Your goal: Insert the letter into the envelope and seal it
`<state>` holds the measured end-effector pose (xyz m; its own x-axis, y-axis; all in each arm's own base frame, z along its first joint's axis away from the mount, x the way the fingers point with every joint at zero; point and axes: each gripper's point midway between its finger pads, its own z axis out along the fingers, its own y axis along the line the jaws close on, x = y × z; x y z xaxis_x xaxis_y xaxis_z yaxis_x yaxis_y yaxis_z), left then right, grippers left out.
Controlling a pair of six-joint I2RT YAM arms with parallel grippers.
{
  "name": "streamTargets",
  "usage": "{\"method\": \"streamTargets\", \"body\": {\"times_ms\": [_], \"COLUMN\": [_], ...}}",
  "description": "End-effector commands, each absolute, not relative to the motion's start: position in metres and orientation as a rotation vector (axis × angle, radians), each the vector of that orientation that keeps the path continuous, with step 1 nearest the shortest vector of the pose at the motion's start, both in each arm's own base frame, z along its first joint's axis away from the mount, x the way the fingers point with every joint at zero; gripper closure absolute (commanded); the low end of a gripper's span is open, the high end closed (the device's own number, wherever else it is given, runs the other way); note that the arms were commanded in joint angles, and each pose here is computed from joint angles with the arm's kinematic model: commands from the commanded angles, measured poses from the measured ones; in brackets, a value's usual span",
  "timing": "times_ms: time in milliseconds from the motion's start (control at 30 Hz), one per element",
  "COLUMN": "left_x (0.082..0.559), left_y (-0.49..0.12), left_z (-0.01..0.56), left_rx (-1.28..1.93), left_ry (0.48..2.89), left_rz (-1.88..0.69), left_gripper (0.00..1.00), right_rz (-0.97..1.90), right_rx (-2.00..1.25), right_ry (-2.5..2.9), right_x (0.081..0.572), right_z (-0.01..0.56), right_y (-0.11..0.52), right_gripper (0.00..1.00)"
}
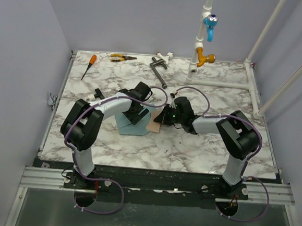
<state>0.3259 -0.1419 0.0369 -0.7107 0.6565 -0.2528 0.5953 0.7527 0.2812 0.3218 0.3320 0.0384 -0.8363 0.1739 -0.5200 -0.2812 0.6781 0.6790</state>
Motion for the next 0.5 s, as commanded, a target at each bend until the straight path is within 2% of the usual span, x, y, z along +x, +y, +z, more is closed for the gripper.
{"method": "streamTargets", "body": {"times_ms": [0, 167, 267, 333, 467], "left_x": [0.348, 0.351, 0.35, 0.356, 0.374], "left_y": [-0.139, -0.14, -0.149, -0.145, -0.12], "left_z": [0.065, 0.07, 0.075, 0.08, 0.079], "left_rx": [0.904, 0.921, 0.964, 0.904, 0.813], "left_ry": [2.525, 2.511, 2.518, 2.575, 2.617], "left_rz": [0.279, 0.235, 0.109, 0.053, 0.17], "left_gripper": [0.2, 0.19, 0.12, 0.12, 0.13], "right_rz": [0.975, 0.997, 1.002, 0.967, 0.909], "right_rx": [-0.23, -0.339, -0.415, -0.474, -0.641], "right_ry": [2.414, 2.443, 2.425, 2.382, 2.212], "right_x": [0.306, 0.293, 0.289, 0.291, 0.293], "right_z": [0.011, 0.002, 0.004, 0.011, 0.04], "right_y": [0.32, 0.321, 0.321, 0.317, 0.318], "right_gripper": [0.99, 0.99, 0.99, 0.99, 0.99]}}
